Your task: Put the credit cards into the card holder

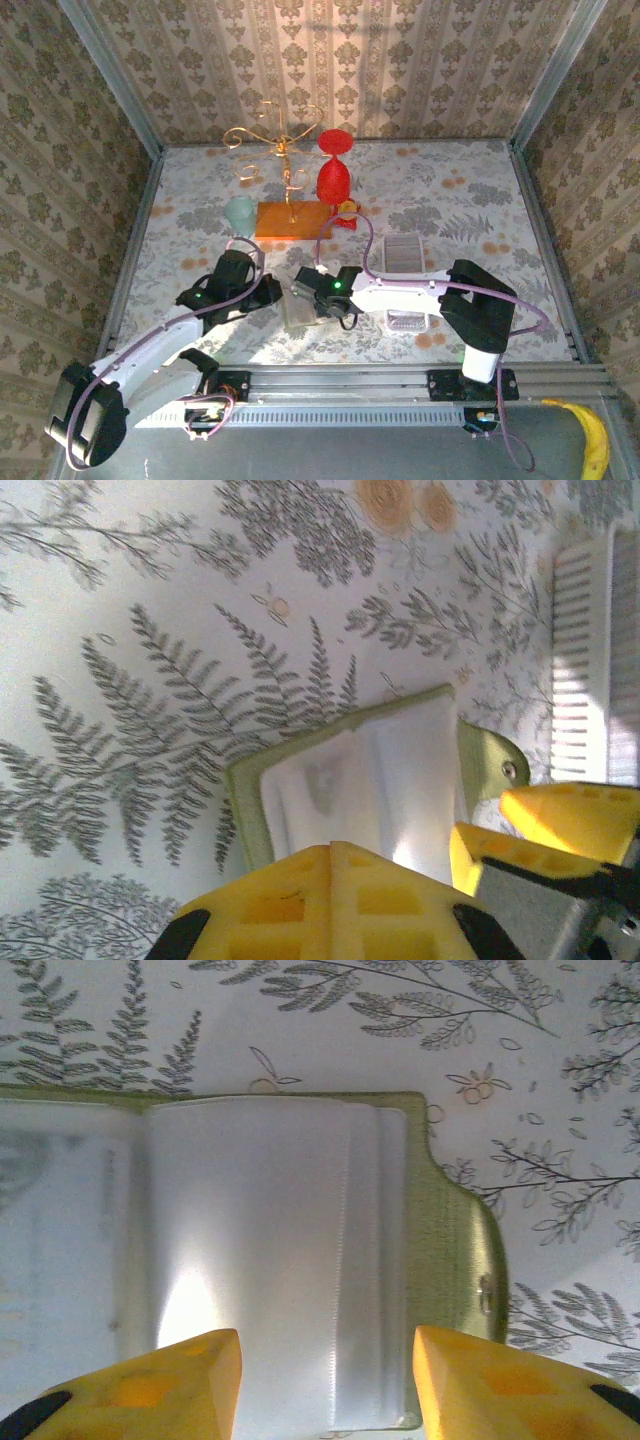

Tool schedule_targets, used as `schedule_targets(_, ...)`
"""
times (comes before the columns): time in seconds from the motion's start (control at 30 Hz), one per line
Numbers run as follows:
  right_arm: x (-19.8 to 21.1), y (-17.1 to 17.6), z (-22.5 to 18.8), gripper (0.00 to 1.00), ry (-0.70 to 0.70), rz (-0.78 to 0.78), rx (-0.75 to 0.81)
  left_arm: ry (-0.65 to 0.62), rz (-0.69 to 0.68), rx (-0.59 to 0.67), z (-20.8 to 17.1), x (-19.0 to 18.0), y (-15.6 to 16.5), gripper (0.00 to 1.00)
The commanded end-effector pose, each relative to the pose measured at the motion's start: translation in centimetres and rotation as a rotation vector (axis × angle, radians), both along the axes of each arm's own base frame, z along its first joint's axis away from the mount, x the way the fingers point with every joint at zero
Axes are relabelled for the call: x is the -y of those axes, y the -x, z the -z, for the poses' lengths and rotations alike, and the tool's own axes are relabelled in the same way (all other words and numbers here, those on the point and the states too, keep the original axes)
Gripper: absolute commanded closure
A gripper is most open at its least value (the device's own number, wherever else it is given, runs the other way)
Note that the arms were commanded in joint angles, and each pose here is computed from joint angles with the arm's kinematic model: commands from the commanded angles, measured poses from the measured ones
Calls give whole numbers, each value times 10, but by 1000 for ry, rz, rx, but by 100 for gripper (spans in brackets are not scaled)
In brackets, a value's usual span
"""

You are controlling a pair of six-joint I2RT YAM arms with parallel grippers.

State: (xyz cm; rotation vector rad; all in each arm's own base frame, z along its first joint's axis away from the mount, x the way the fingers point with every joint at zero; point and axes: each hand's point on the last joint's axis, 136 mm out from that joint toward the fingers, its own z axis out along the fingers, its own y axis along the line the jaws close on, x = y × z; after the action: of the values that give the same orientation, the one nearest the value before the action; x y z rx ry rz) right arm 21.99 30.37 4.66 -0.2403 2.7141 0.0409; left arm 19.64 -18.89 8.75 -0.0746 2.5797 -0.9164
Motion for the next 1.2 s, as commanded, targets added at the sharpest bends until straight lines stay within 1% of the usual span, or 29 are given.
schedule_targets(0.0,14,-4,-11,50,64,-13,48,62,69,10,-17,20,2,100)
schedule_targets(0.1,6,-3,-29,50,-12,-73,83,46,114,2,-15,30,5,100)
schedule_targets(0.2,6,-7,-62,50,-77,-184,199,23,131,-25,-3,35,8,100)
schedule_targets(0.27,9,-7,-82,49,-85,-303,273,9,131,-47,7,35,10,100)
schedule_targets(0.33,15,-2,-104,49,-54,-476,359,-1,134,-66,17,36,13,100)
schedule_targets(0.4,26,5,-113,52,28,-649,420,-8,148,-83,26,38,18,100)
schedule_targets(0.5,49,35,-100,52,206,-1042,413,-26,171,-107,38,39,26,100)
schedule_targets(0.53,63,46,-94,48,274,-1164,390,-35,175,-113,42,39,29,100)
schedule_targets(0.57,75,53,-88,44,330,-1250,375,-43,176,-116,45,37,31,100)
schedule_targets(0.6,88,58,-84,43,380,-1319,364,-53,172,-119,48,34,33,100)
schedule_targets(0.67,108,60,-81,42,412,-1365,349,-77,164,-129,56,28,37,100)
schedule_targets(0.73,126,61,-82,41,396,-1369,321,-95,157,-141,61,22,41,100)
schedule_targets(0.8,140,58,-83,37,374,-1343,304,-100,155,-144,65,19,44,100)
schedule_targets(0.83,146,54,-81,33,385,-1332,300,-100,154,-145,66,18,45,100)
schedule_targets(0.93,165,44,-68,26,462,-1339,273,-105,154,-146,68,16,46,100)
schedule_targets(0.97,170,41,-63,24,486,-1340,264,-105,153,-144,68,16,46,100)
schedule_targets(1.03,172,37,-57,23,490,-1342,260,-104,153,-140,68,17,46,100)
schedule_targets(1.17,166,32,-50,17,482,-1357,265,-110,150,-134,68,16,44,100)
